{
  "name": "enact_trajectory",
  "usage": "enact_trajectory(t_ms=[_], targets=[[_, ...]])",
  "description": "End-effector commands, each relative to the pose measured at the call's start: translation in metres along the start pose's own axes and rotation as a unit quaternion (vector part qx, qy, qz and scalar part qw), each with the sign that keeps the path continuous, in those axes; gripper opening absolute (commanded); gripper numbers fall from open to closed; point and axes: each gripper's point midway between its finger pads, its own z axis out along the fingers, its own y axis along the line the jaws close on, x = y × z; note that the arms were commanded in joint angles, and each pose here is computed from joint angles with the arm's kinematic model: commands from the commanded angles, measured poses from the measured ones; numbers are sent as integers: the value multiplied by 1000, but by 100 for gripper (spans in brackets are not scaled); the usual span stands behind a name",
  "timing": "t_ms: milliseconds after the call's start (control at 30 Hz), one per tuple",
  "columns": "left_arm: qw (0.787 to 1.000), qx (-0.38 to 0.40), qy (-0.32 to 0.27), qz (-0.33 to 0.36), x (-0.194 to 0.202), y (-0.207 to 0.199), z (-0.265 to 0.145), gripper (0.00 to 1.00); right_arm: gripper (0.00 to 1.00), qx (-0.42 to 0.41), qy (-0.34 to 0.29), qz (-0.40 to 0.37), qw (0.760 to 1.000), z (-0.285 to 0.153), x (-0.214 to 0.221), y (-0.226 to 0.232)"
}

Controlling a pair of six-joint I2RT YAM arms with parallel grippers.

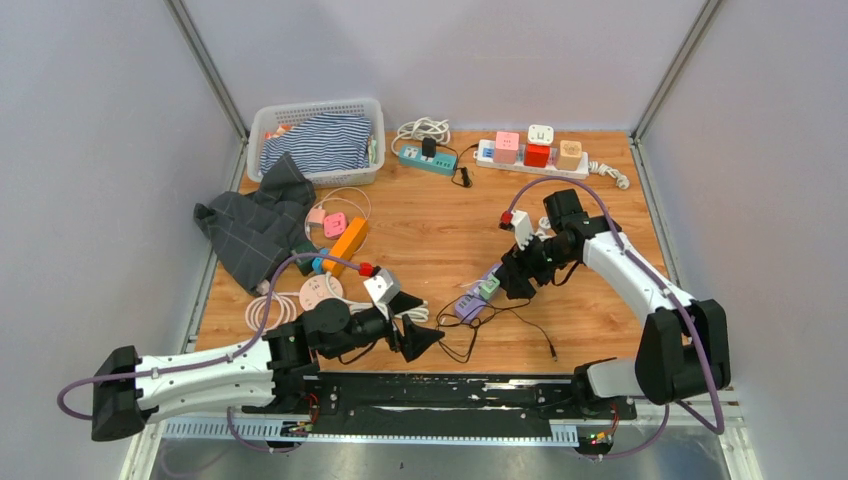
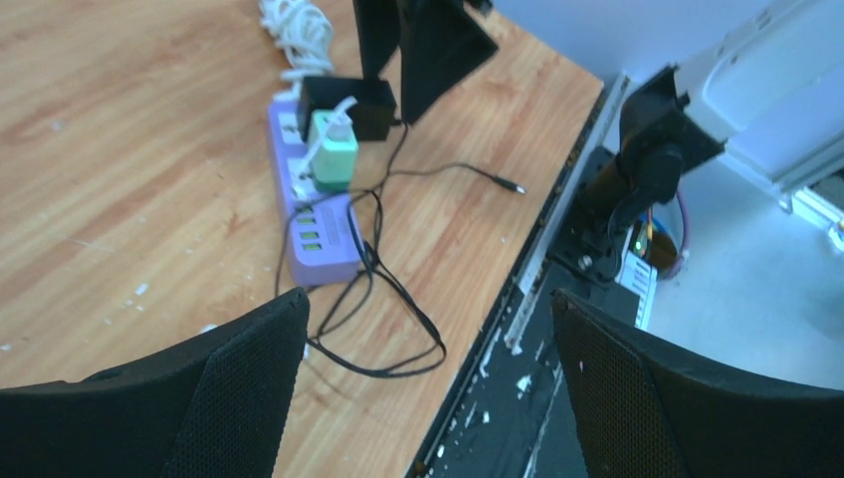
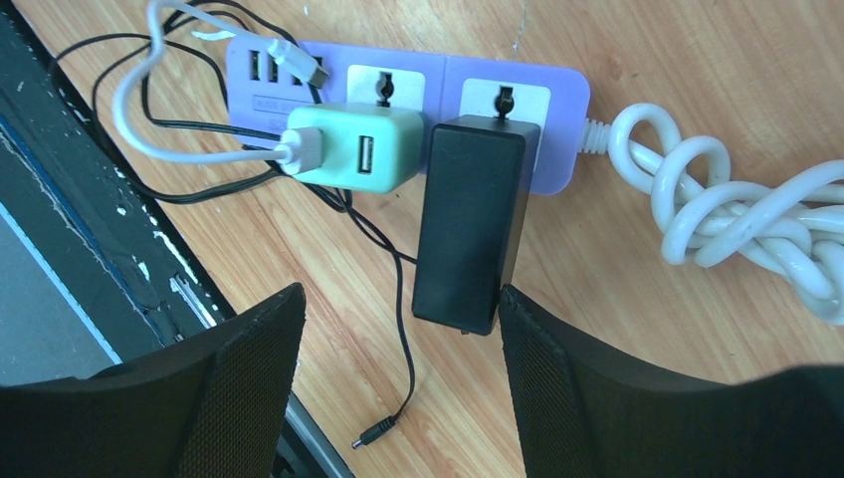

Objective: Pull the plug off the socket
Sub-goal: Move the socket to the center of the board.

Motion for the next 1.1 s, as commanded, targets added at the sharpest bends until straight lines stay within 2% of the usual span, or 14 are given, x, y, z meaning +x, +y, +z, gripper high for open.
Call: enact_trajectory(t_ms=[0,200,300,433,533,567,600,633,767,833,933,1067], targets=[[1000,-6,-3,16,0,-11,9,93,73,-15,-27,-14,999,-16,-6,15],[998,-17,16,57,7,-25,26,93,73,-1,-87,-51,995,-45,-22,21],[997,-34,25,65,7,-26,38,88,72,18,-107,-97,989,-64,-30,21],[994,-54,35,83,9,-25,53,87,73,49,-136,-161,976,-89,-46,21],[993,-60,38,96,7,-25,59,88,74,66,-169,-226,957,-103,-62,25],[992,-61,39,99,8,-25,60,88,79,63,-177,-257,948,-103,-64,28],[992,-59,40,101,9,-25,60,88,90,60,-180,-297,936,-101,-64,29],[992,-58,42,102,10,-25,59,88,95,55,-179,-333,924,-96,-60,30],[988,-36,67,137,30,-21,51,89,100,51,-135,-447,883,-64,-33,11],[987,-26,70,145,35,-20,45,89,100,33,-127,-453,882,-50,-23,-1],[986,-6,61,155,34,-22,35,90,99,21,-117,-427,897,-44,-19,-18],[989,-21,24,144,34,-10,22,93,96,34,-96,-426,899,-48,-16,-39]])
